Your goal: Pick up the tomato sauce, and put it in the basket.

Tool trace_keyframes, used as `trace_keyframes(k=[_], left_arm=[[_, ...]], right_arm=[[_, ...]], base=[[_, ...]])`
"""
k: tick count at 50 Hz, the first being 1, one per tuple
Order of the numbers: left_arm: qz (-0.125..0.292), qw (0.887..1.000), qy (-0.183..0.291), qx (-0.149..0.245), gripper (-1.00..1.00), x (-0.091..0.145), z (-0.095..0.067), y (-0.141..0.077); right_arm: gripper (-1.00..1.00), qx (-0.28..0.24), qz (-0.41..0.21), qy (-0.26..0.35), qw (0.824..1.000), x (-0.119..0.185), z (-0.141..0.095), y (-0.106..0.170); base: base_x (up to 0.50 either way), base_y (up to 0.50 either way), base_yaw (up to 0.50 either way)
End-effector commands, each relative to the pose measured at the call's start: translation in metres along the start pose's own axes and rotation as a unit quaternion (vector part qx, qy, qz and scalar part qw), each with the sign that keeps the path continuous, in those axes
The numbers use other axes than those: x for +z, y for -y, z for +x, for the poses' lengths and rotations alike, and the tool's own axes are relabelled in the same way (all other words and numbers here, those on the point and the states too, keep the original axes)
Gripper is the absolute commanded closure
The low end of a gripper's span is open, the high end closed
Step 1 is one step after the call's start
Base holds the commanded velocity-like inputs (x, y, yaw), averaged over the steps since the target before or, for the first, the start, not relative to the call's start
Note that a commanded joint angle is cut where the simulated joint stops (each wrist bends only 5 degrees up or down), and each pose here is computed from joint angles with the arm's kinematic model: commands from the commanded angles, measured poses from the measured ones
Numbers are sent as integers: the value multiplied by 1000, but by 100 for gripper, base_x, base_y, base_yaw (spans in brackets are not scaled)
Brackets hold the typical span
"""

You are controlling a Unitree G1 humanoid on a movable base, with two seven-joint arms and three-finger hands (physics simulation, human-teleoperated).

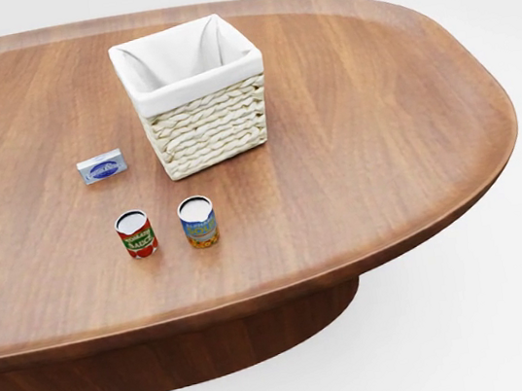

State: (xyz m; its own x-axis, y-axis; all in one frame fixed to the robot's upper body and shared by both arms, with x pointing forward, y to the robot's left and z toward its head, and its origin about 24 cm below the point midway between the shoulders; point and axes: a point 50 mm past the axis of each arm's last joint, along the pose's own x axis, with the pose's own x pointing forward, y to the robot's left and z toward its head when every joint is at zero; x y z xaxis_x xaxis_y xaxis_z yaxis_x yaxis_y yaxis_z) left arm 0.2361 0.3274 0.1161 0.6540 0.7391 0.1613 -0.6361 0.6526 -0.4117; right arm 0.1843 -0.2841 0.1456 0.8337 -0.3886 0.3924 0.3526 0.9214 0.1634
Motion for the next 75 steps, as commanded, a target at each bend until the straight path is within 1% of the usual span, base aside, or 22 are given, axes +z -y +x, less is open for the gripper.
trace_keyframes(k=[1, 6, 23, 27, 36, 69, 73, 74, 75], left_arm=[[2, 1000, 0, 0, -100, -1, 1, 0], [3, 1000, 1, 0, -100, -2, 0, 0], [6, 1000, -2, -1, -100, -3, -1, 0], [9, 1000, -2, -3, -100, -4, -1, 2], [9, 1000, -2, -3, -100, -5, -2, 2], [11, 1000, -4, -3, -100, -7, -1, 1], [14, 1000, -10, -11, -100, -10, -2, 4], [25, 999, -13, -22, -100, -14, -4, 8], [25, 999, -16, -27, -100, -16, -5, 9]], right_arm=[[-100, 4, -3, -2, 1000, -1, 1, -2], [-100, 7, -7, -5, 1000, -3, 1, -3], [-100, 9, -7, -13, 1000, -7, 1, -4], [-100, 14, -9, -3, 1000, -2, 2, -6], [-100, 16, -10, -5, 1000, -3, 1, -6], [-100, 13, -7, -13, 1000, -6, 0, -5], [-100, 13, -7, -13, 1000, -6, 0, -5], [-100, 12, -6, -11, 1000, -5, 0, -5], [-100, 12, -5, -11, 1000, -5, 0, -5]], base=[[0, 0, 0], [12, 0, 0], [37, -3, 0], [37, -3, 0], [37, -3, 0], [36, -3, 0], [0, 0, 0], [0, 0, 0], [0, 0, 0]])
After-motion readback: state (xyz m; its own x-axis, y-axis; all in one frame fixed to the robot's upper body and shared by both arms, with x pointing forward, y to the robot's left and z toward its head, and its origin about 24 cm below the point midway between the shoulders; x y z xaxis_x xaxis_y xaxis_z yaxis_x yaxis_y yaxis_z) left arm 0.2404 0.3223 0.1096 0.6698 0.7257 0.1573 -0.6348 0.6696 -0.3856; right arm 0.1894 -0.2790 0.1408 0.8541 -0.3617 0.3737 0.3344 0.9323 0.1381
